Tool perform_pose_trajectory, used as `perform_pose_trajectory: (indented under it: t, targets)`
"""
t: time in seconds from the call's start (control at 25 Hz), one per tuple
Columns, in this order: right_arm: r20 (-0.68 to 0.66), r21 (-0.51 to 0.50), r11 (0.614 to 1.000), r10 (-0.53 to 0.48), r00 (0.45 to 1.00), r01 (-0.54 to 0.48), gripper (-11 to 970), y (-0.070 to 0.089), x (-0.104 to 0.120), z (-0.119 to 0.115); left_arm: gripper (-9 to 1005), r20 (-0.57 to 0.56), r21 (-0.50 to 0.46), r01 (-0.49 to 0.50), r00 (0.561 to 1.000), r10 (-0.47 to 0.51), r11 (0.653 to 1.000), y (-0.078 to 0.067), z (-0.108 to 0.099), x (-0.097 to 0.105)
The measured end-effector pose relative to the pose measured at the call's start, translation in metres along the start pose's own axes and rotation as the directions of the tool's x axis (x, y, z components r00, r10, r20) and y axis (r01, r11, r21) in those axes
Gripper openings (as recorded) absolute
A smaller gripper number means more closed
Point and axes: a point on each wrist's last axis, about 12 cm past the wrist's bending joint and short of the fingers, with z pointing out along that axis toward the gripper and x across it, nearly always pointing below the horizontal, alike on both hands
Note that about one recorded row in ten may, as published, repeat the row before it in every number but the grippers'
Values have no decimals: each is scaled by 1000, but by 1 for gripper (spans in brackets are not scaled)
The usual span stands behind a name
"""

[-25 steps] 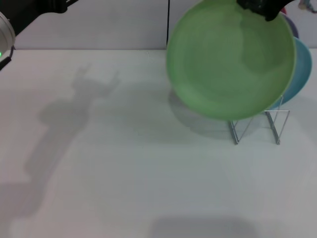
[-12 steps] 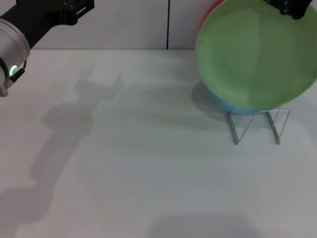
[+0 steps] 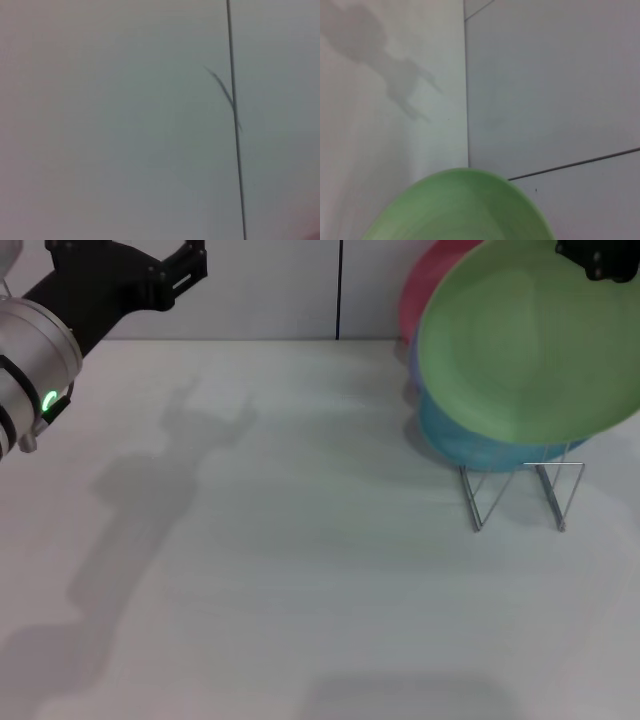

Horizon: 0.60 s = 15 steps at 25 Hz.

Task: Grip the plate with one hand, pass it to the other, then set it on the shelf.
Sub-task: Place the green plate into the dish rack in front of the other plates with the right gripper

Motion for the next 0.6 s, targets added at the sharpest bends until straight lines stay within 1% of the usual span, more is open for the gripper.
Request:
perform_pose_trajectory:
  t: [0.36,0.6]
  targets:
    - [7,-24,999,-23,1000,23,40,3,-4,3,859,3,6,8,1000,-8,1000,-3,2,0]
    - [2,-38,999,-40,999,40,48,8,-1,4,859,2,11,10,1000,-11,1000,-4,3,1]
